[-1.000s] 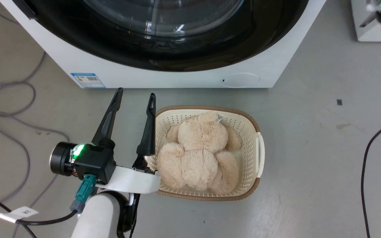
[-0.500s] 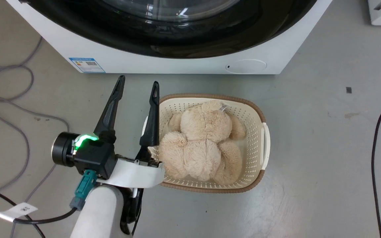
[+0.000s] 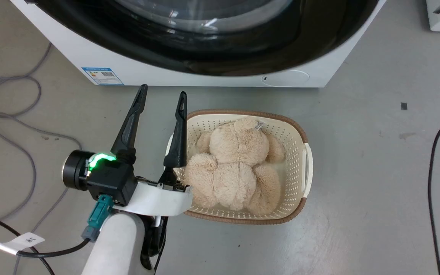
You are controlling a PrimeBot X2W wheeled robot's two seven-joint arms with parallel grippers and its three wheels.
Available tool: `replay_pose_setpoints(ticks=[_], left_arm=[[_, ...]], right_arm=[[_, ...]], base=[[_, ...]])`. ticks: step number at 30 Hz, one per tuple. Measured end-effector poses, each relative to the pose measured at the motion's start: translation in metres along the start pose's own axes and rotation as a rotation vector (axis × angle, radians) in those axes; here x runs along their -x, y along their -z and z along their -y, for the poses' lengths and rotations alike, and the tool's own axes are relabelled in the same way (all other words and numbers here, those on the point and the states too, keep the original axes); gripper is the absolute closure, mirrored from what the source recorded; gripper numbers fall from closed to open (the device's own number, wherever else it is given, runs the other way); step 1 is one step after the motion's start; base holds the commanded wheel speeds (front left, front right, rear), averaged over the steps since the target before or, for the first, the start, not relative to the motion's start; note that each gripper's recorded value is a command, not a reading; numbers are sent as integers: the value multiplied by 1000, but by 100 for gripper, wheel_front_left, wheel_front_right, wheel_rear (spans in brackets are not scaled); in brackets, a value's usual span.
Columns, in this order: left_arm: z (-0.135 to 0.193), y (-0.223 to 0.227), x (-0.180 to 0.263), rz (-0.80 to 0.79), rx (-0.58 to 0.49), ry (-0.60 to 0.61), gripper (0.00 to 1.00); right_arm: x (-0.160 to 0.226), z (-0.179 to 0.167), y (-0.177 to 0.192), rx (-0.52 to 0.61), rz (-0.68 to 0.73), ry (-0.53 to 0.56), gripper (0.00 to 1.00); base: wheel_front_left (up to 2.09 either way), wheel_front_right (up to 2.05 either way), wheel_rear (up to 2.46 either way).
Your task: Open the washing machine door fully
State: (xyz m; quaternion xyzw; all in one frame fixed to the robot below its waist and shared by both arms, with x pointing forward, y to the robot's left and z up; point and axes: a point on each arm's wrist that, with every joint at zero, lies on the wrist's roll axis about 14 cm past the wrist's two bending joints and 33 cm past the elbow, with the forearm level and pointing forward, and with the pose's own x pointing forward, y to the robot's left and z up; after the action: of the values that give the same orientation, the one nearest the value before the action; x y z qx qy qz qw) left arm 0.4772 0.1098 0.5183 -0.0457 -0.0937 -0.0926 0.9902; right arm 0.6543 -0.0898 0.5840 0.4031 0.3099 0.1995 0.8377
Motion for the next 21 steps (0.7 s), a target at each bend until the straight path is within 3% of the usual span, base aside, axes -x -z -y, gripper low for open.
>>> replay_pose_setpoints(ticks=[11,21], left_arm=[[1,-11,8,6,-11,0,0],[-5,-15,40,-33,-28,-28,0]], right_arm=[[6,-2,44,10,-115,-15,100],[33,-15,99,12,-221,-74,100]], base=[[0,0,0],[0,0,0]])
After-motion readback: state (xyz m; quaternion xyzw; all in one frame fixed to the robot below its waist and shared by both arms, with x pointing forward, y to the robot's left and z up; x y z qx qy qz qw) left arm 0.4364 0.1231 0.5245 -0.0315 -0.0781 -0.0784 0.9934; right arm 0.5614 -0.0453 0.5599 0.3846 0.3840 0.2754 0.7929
